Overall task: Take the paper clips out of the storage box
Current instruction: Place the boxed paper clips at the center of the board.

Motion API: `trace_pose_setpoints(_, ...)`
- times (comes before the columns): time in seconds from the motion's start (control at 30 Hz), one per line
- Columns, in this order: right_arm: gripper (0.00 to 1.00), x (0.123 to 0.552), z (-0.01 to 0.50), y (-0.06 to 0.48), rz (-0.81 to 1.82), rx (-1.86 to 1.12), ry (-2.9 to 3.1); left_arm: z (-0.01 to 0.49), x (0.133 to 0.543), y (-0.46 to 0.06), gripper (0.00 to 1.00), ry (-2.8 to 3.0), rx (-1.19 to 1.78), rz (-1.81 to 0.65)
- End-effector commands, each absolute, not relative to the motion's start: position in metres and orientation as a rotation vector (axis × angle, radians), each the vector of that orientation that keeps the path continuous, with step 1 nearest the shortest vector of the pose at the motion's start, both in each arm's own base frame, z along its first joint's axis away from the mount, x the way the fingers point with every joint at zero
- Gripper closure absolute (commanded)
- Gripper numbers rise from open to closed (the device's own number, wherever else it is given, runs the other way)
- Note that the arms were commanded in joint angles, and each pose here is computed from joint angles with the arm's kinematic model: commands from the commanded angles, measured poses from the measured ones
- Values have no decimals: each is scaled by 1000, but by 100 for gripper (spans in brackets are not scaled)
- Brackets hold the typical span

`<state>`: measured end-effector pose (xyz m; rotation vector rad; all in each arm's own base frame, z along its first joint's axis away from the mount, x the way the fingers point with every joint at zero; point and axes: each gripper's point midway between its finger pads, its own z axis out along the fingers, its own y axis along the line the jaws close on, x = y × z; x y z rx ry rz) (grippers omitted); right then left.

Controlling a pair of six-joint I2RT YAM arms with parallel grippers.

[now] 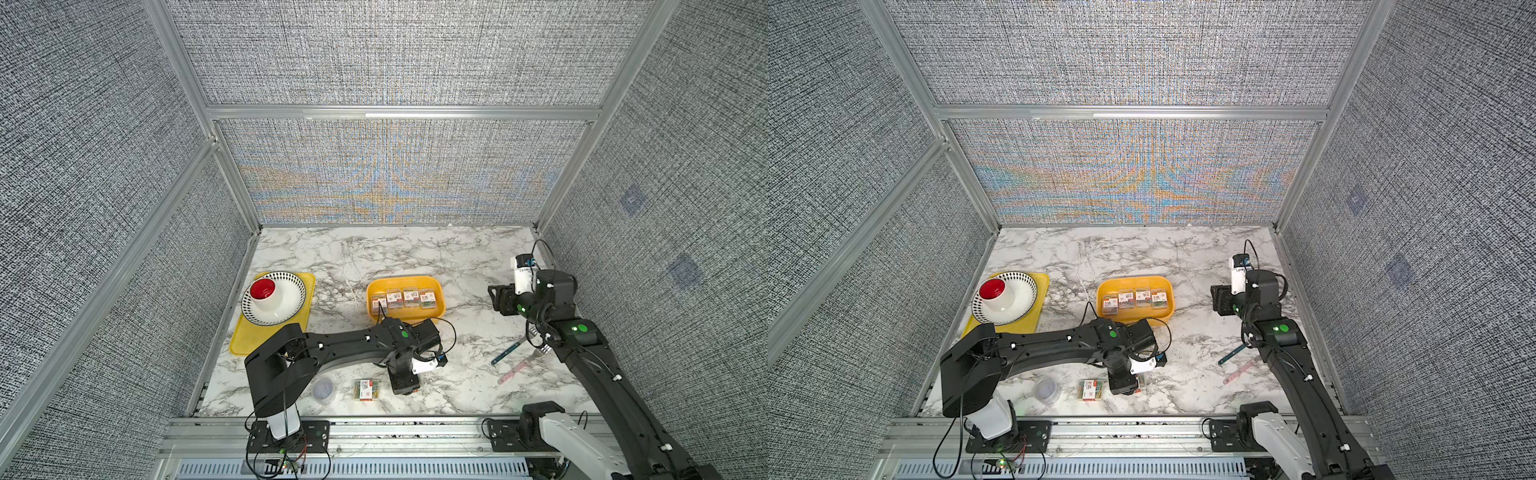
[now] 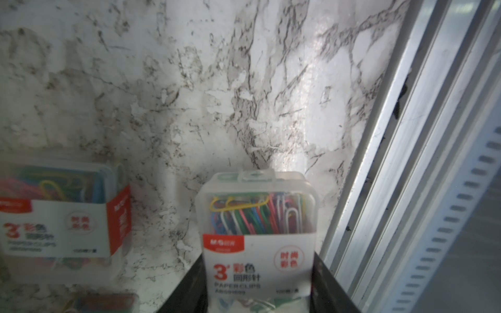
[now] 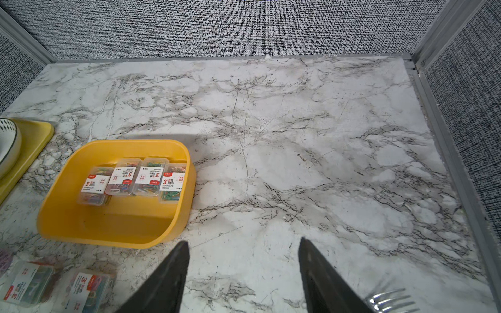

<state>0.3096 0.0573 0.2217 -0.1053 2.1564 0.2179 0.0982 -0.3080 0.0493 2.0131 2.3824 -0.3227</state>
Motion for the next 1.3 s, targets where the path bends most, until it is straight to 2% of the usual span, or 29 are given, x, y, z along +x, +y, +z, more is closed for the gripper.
trace_pose_setpoints(0.0, 33, 311, 221, 56, 209, -97, 2156, 47, 101, -308, 58, 2358, 2018, -283)
trace_pose_setpoints(1.27, 33, 314, 221, 55, 181, -117, 2150, 23, 99, -294, 58, 2292, 2120, -134)
